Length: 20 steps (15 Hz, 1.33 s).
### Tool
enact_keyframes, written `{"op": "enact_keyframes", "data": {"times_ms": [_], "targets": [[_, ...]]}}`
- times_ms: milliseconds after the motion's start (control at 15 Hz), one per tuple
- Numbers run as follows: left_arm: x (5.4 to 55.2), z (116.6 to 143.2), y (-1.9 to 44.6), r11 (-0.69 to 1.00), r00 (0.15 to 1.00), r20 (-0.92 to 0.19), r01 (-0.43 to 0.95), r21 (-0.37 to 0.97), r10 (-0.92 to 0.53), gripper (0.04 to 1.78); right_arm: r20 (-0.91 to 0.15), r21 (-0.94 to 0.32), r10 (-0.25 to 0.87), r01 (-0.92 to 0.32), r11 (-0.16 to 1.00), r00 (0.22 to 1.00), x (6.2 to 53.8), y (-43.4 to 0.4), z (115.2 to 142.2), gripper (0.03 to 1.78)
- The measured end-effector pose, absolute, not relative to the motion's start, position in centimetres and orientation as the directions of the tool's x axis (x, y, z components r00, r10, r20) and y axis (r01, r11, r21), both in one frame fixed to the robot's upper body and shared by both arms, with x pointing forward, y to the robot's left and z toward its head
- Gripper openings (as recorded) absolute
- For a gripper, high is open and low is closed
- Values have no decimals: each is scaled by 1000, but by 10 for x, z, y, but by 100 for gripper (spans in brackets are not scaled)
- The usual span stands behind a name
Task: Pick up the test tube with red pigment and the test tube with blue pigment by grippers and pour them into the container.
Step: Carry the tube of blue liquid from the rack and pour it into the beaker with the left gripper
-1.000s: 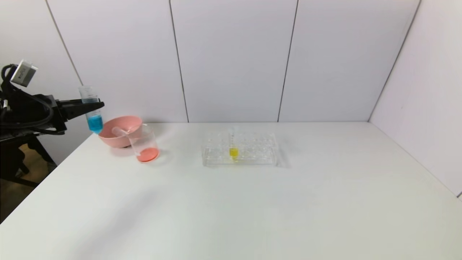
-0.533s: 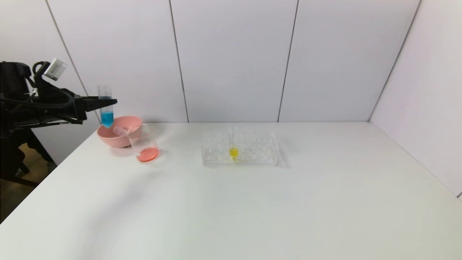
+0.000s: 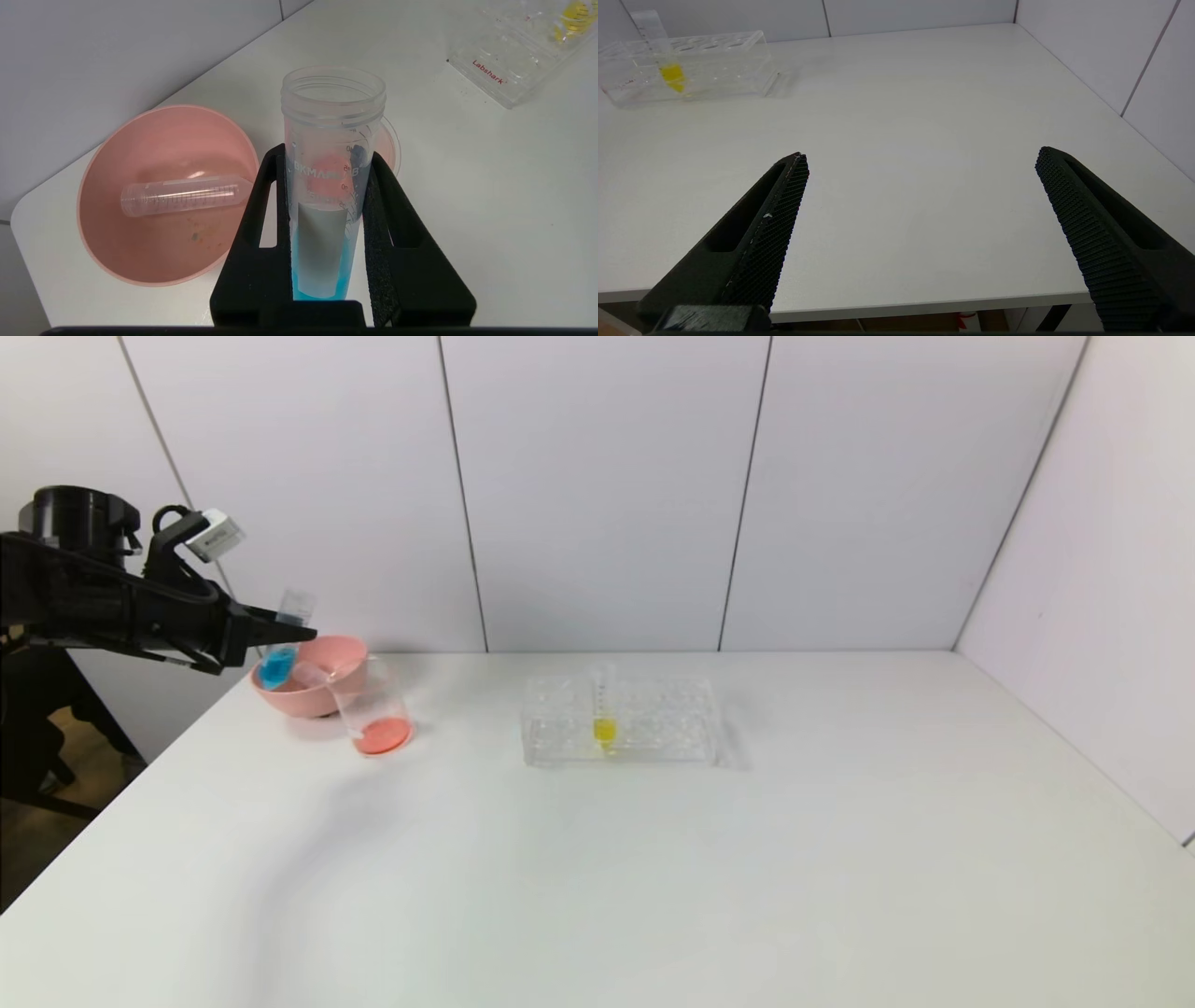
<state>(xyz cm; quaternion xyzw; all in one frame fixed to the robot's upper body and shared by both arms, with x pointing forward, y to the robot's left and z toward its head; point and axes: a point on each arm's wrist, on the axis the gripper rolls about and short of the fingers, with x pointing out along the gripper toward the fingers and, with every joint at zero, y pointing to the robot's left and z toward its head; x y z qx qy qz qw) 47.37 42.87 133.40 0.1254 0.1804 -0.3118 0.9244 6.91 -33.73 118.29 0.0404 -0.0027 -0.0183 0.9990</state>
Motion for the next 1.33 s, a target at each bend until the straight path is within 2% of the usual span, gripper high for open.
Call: {"op": "enact_keyframes", "data": {"times_ms": [333,533,800,1067,1333], "targets": [[473,1359,414,732,666,-527,672,115,-528,45,4,81,-37,36,996,999,69,-337,1183,177],[477,1352,400,702,625,-635,689,177,-454,45,4,81,-37,36,996,999,69,-337,1183,177],[476,1346,389,647,585,-720,721,250,-374,45,4,81,-37,36,996,999,69,-337,1183,177],[476,1344,387,596,582,-781,717,361,-227,45,4,81,-37,36,996,999,69,-337,1183,177],[480,1340,386,574,580,-799,713,402,-161,45,4,81,-37,36,996,999,69,-337,1183,177]]}}
